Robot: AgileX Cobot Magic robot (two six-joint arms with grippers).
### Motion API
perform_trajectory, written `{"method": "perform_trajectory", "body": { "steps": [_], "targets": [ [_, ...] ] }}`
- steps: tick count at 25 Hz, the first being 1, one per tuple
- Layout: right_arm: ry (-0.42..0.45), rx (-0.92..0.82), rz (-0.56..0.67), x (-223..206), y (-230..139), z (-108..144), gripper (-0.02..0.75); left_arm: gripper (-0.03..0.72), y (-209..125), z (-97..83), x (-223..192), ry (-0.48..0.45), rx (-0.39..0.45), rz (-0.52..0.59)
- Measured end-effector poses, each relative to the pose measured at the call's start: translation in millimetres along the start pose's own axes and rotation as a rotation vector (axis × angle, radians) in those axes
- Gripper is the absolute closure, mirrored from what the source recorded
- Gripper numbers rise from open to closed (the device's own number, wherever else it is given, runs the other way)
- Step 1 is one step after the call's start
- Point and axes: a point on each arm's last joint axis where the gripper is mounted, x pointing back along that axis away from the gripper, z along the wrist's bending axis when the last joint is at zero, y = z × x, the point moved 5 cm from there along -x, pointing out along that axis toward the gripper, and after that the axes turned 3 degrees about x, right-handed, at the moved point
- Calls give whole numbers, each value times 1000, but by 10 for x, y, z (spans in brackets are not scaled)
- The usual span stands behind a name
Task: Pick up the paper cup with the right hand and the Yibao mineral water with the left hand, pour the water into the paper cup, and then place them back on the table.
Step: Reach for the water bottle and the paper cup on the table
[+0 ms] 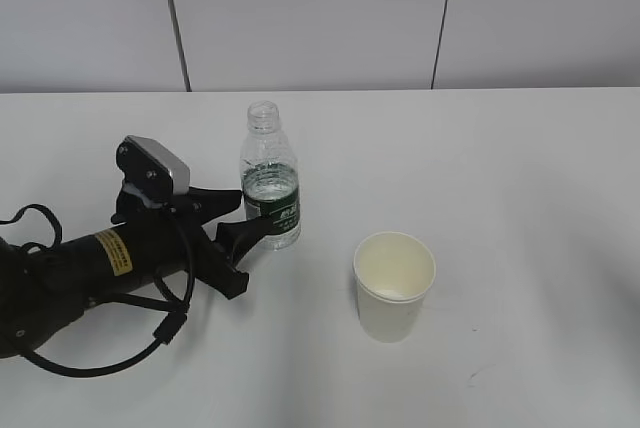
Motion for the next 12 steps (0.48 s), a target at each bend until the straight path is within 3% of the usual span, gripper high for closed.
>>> {"method": "perform_trajectory", "body": {
  "steps": [2,5,8,12],
  "targets": [
    [-46,-43,-11,-1,10,-54,150,319,0,0,0,0,0,0],
    [-107,-81,-141,-18,103,-116,150,323,0,0,0,0,0,0],
    [-105,-67,-253,-45,96,-66,150,332,0,0,0,0,0,0],
    [-66,-64,-256,-107,-118,57,150,341,0,0,0,0,0,0]
  ]
}}
